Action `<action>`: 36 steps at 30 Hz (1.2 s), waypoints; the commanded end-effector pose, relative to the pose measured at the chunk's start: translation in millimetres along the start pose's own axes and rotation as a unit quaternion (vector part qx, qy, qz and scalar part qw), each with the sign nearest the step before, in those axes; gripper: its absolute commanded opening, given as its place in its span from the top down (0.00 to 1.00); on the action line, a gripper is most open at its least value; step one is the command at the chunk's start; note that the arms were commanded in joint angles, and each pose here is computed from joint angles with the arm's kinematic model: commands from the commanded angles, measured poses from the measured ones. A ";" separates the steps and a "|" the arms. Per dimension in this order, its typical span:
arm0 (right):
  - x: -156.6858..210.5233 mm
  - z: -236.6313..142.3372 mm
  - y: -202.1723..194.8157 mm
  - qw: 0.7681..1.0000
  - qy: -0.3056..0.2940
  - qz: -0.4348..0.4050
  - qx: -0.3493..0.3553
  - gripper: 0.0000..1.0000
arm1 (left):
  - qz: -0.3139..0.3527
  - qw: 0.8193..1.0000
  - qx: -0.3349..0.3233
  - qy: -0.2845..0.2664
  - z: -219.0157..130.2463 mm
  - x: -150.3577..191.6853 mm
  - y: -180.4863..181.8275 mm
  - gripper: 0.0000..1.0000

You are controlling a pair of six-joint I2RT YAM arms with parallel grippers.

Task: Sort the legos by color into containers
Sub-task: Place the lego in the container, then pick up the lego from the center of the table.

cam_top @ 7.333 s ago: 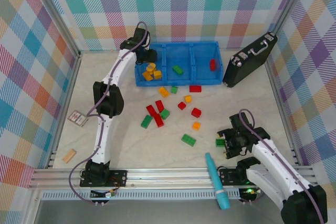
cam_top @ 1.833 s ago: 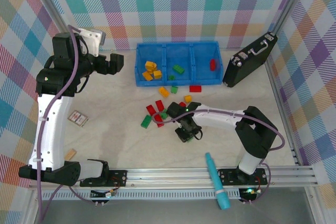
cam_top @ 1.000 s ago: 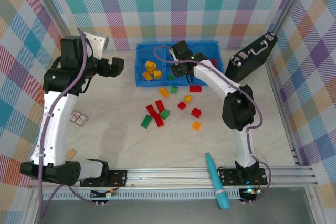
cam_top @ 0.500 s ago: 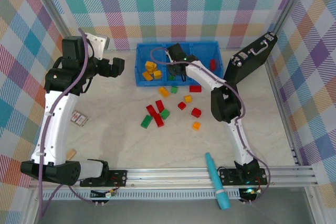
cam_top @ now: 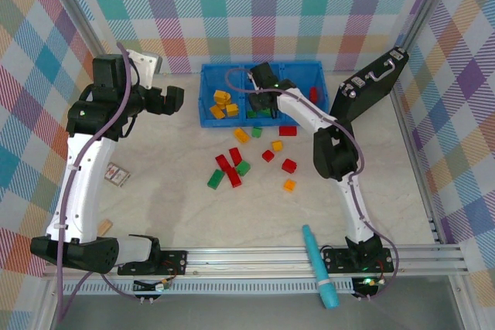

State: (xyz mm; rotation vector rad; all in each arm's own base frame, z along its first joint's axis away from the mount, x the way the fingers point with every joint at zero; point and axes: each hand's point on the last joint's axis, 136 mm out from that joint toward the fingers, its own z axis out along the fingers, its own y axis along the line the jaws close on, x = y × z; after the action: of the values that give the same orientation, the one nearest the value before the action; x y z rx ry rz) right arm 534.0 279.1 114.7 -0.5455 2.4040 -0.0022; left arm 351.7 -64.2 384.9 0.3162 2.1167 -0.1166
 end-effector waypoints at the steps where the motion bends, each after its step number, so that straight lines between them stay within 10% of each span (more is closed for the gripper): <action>1: -1.2 -64.1 -4.3 0.999 -0.006 0.029 -0.025 0.41 | 0.006 1.000 -0.001 -0.028 -12.3 -11.6 1.6 0.00; 8: 90.8 -123.0 -10.9 0.985 0.087 0.146 -0.024 0.39 | 0.000 0.999 0.014 -0.033 -9.2 -13.3 -3.4 0.00; 14: 170.2 -138.3 -13.2 0.930 0.184 0.316 0.040 0.33 | -0.012 0.999 0.014 -0.036 -6.3 -16.8 -2.7 0.00; 36: 231.6 -86.9 10.9 0.859 0.227 0.458 0.025 0.21 | -0.005 0.999 0.012 -0.047 -19.1 -13.3 -3.9 0.00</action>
State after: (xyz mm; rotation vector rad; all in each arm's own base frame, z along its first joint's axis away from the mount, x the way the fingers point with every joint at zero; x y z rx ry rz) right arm 317.7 190.4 52.5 0.6816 2.8607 0.2451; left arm 343.2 -67.7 401.6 0.3142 2.0444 -0.1495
